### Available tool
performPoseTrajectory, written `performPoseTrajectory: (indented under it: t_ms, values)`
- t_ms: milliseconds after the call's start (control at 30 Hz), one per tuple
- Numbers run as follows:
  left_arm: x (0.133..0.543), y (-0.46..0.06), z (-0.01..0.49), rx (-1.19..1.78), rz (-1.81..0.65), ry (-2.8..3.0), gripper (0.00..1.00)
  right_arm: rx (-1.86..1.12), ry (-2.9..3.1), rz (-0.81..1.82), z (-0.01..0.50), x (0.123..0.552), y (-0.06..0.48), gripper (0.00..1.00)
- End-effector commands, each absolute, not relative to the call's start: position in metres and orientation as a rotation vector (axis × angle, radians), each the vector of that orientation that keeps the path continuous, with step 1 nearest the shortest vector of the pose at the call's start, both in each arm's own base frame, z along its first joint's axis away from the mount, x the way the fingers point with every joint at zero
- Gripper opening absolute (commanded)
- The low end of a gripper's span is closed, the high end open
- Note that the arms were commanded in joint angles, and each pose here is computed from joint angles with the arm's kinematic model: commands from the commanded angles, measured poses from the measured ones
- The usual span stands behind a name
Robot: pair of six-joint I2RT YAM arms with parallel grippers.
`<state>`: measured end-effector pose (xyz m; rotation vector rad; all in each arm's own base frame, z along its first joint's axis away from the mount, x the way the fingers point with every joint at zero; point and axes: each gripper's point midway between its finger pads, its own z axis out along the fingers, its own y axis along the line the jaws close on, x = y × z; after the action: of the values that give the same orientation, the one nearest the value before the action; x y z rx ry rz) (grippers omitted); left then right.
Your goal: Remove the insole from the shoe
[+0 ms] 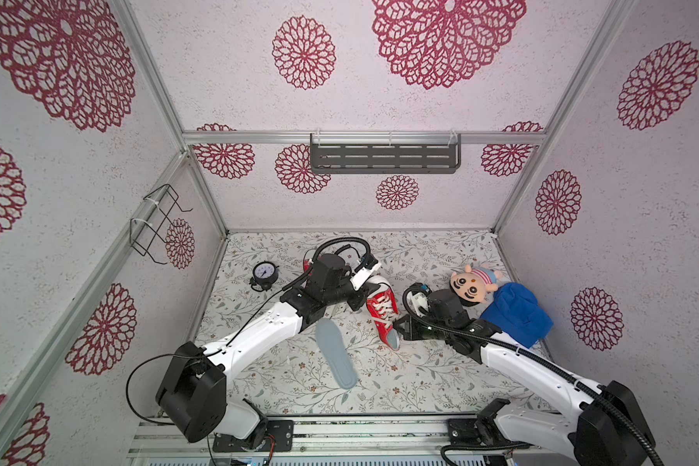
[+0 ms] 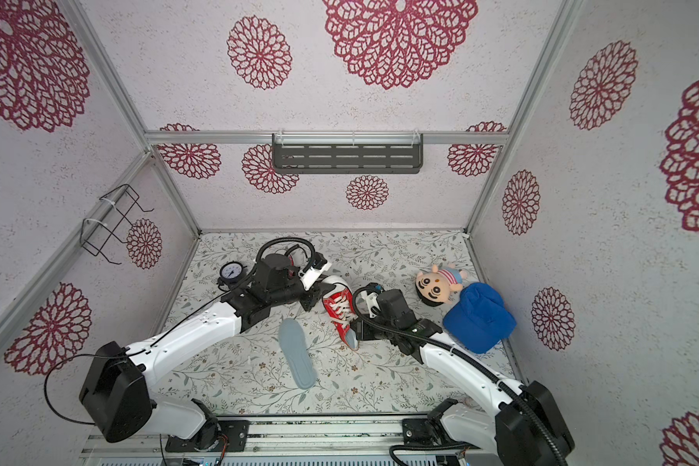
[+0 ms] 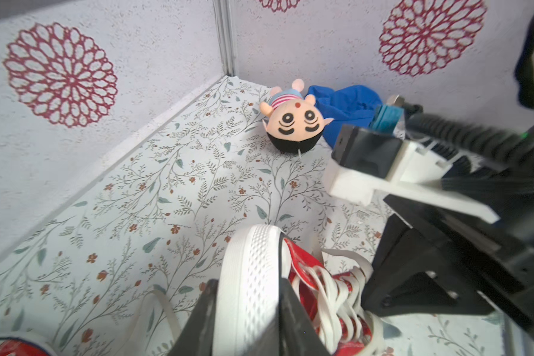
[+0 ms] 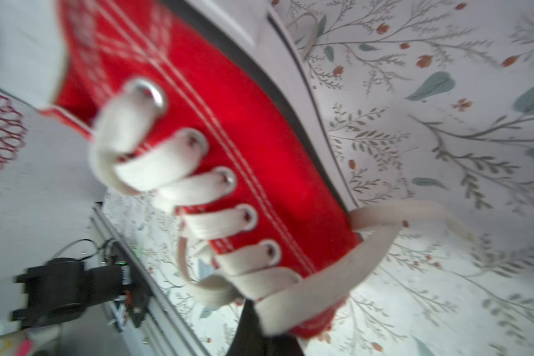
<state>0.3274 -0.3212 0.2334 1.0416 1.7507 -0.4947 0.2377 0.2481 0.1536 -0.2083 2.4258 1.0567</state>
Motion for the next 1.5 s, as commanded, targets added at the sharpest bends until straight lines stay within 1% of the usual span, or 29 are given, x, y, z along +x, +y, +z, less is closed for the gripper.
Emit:
performPoseTrajectory:
  t_ms: [0, 67, 167, 233, 267, 400, 467, 533, 600, 633, 667, 700, 733, 767, 800, 833, 933, 1000, 1067, 1100, 1200, 1267, 1367, 1467]
  values:
    - [0.334, -0.319, 0.252, 1.027, -0.249, 1.622, 0.0, -0.165, 2.207, 1.432, 0.225, 0.233, 0.274, 0.0]
    - [0.338, -0.316, 0.256, 1.003, -0.202, 1.607, 0.0, -0.139, 2.285, 1.359, 0.213, 0.231, 0.265, 0.0]
    - [0.345, -0.31, 0.257, 0.97, -0.175, 1.627, 0.0, -0.129, 2.513, 1.087, 0.167, 0.218, 0.234, 0.0]
    - [0.35, -0.309, 0.256, 0.95, -0.19, 1.656, 0.0, -0.1, 2.713, 0.856, 0.122, 0.199, 0.204, 0.0]
    - [0.351, -0.309, 0.255, 0.947, -0.209, 1.67, 0.0, -0.085, 2.786, 0.782, 0.104, 0.189, 0.193, 0.0]
    - [0.359, -0.305, 0.252, 0.908, -0.254, 1.717, 0.0, 0.0, 2.986, 0.63, 0.05, 0.148, 0.16, 0.0]
    - [0.365, -0.301, 0.253, 0.877, -0.267, 1.734, 0.0, 0.02, 3.051, 0.52, 0.036, 0.136, 0.144, 0.0]
    - [0.367, -0.299, 0.251, 0.871, -0.297, 1.754, 0.0, -0.004, 3.048, 0.44, 0.036, 0.137, 0.135, 0.0]
    - [0.365, -0.301, 0.25, 0.89, -0.334, 1.756, 0.0, -0.068, 2.945, 0.549, 0.053, 0.151, 0.15, 0.0]
    - [0.363, -0.302, 0.251, 0.896, -0.348, 1.751, 0.0, -0.108, 2.858, 0.636, 0.067, 0.162, 0.162, 0.09]
    - [0.361, -0.304, 0.25, 0.909, -0.362, 1.746, 0.0, -0.132, 2.786, 0.702, 0.078, 0.169, 0.17, 0.22]
    - [0.359, -0.306, 0.25, 0.922, -0.379, 1.74, 0.0, -0.153, 2.704, 0.762, 0.091, 0.178, 0.178, 0.37]
    - [0.358, -0.307, 0.25, 0.927, -0.388, 1.739, 0.0, -0.186, 2.632, 0.81, 0.103, 0.186, 0.184, 0.47]
    - [0.358, -0.307, 0.249, 0.93, -0.393, 1.743, 0.0, -0.196, 2.593, 0.823, 0.108, 0.191, 0.186, 0.53]
    - [0.358, -0.308, 0.248, 0.936, -0.399, 1.746, 0.0, -0.216, 2.561, 0.83, 0.111, 0.196, 0.188, 0.59]
    - [0.359, -0.307, 0.247, 0.934, -0.401, 1.752, 0.0, -0.247, 2.542, 0.833, 0.111, 0.2, 0.19, 0.61]
    - [0.359, -0.308, 0.245, 0.939, -0.415, 1.758, 0.0, -0.308, 2.567, 0.86, 0.098, 0.205, 0.2, 0.63]
    - [0.36, -0.308, 0.244, 0.937, -0.415, 1.764, 0.0, -0.314, 2.618, 0.876, 0.086, 0.206, 0.205, 0.61]
    - [0.362, -0.306, 0.245, 0.923, -0.409, 1.77, 0.0, -0.293, 2.659, 0.889, 0.078, 0.206, 0.208, 0.54]
    - [0.364, -0.304, 0.247, 0.911, -0.405, 1.77, 0.0, -0.279, 2.672, 0.891, 0.076, 0.205, 0.208, 0.49]
    - [0.373, -0.294, 0.258, 0.832, -0.378, 1.784, 0.0, -0.214, 2.697, 0.878, 0.077, 0.199, 0.201, 0.25]
    - [0.38, -0.283, 0.271, 0.769, -0.361, 1.789, 0.0, -0.173, 2.714, 0.876, 0.078, 0.191, 0.195, 0.0]
    - [0.394, -0.254, 0.3, 0.642, -0.33, 1.783, 0.0, -0.107, 2.772, 0.863, 0.071, 0.175, 0.184, 0.0]
    - [0.4, -0.211, 0.34, 0.512, -0.275, 1.743, 0.0, -0.094, 2.795, 0.837, 0.065, 0.166, 0.177, 0.0]
